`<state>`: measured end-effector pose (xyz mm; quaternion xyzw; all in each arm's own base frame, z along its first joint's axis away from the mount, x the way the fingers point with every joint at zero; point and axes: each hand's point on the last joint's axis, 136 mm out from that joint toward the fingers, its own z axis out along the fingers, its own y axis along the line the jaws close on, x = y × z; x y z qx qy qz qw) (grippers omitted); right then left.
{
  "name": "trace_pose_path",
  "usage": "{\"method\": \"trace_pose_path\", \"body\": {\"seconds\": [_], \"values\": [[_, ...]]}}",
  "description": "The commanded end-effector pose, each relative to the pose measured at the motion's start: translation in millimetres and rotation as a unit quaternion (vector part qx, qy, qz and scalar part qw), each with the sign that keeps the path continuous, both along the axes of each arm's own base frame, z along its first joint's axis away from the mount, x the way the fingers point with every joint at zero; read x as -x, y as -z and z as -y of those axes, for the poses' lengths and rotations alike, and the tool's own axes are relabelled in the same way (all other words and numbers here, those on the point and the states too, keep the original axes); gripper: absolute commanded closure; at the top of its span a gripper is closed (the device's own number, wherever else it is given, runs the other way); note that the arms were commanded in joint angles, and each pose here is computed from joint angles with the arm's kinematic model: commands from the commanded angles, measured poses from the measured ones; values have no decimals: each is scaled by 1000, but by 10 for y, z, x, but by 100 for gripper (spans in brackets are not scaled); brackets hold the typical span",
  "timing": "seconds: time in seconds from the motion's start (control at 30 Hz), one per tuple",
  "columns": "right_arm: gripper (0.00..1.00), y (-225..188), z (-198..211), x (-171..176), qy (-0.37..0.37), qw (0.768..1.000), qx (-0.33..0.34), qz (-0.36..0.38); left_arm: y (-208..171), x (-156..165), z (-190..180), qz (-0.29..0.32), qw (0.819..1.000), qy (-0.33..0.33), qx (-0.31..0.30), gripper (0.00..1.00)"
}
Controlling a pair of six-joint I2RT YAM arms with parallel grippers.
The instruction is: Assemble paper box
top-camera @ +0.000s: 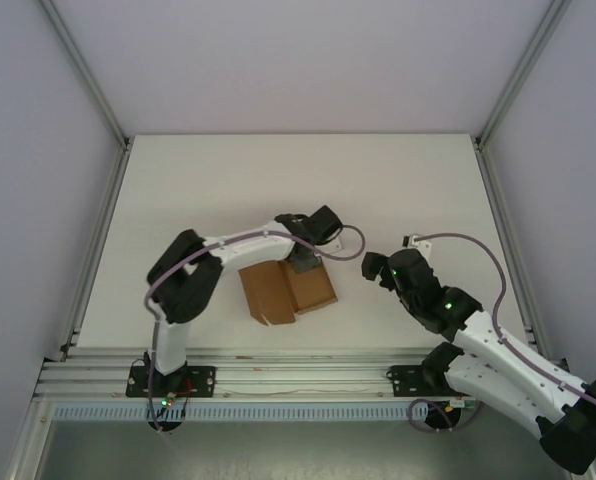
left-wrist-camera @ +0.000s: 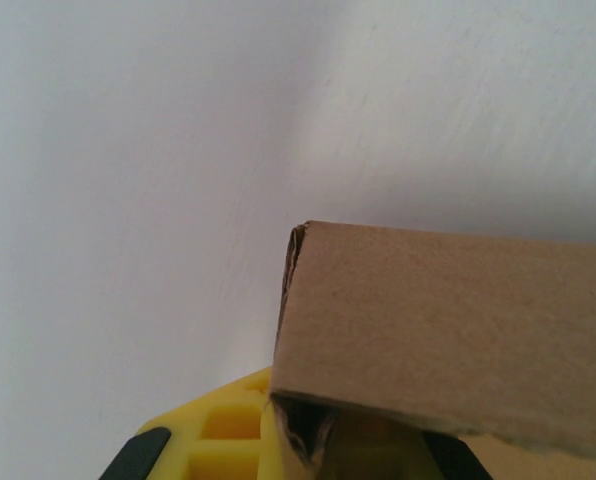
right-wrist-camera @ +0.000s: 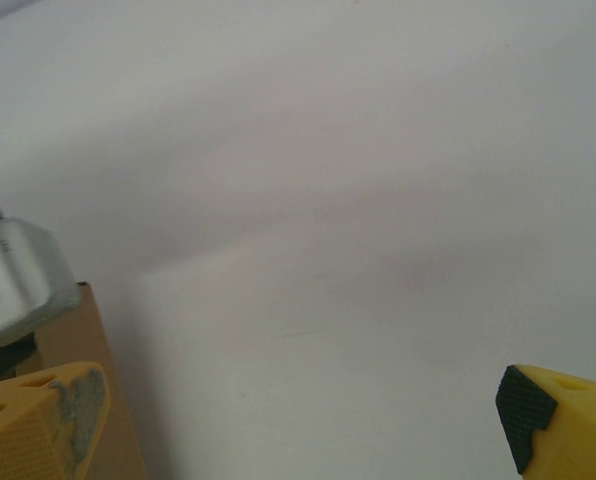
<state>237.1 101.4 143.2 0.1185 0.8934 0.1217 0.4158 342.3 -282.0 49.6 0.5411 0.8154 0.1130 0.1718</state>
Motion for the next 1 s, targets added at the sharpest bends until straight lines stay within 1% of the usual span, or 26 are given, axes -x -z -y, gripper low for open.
{"method": "trace_pose_path", "body": {"seconds": [0.0, 0.1, 0.27, 0.4, 0.5, 0.53, 0.57, 0.63, 0.7, 0.73, 0.83, 0.97], "values": [[0, 113, 160, 52, 34, 999, 11, -8, 234, -6, -89, -17, 995, 32, -90, 100], [0, 170, 224, 70, 44, 999, 11, -4, 431, -17, -28, -38, 993, 40, -103, 100], [0, 214, 273, 83, 46, 999, 14, 1, 618, -27, 98, -44, 993, 45, -99, 100], [0, 217, 283, 82, 42, 999, 22, 1, 601, -22, 155, -42, 993, 50, -94, 75], [0, 217, 272, 79, 38, 999, 21, 2, 478, -38, 171, -36, 994, 54, -88, 64], [0, 211, 268, 74, 37, 999, 20, 3, 422, -45, 181, -32, 994, 55, -85, 58], [0, 208, 257, 72, 34, 999, 19, 4, 356, -56, 188, -28, 994, 57, -83, 50], [0, 199, 225, 69, 25, 1000, 17, 5, 214, -88, 208, -17, 995, 58, -78, 40], [0, 186, 197, 52, 18, 1000, 15, 11, 89, -90, 217, -12, 995, 68, -73, 27], [0, 210, 202, 51, 18, 1000, 18, 10, 39, -97, 226, -7, 995, 70, -71, 18], [0, 201, 185, 52, 7, 1000, 25, 10, -159, -98, 272, -1, 996, 76, -52, 1], [0, 152, 112, 39, -22, 999, 30, 17, -451, -68, 340, 9, 997, 81, -17, 0]]}}
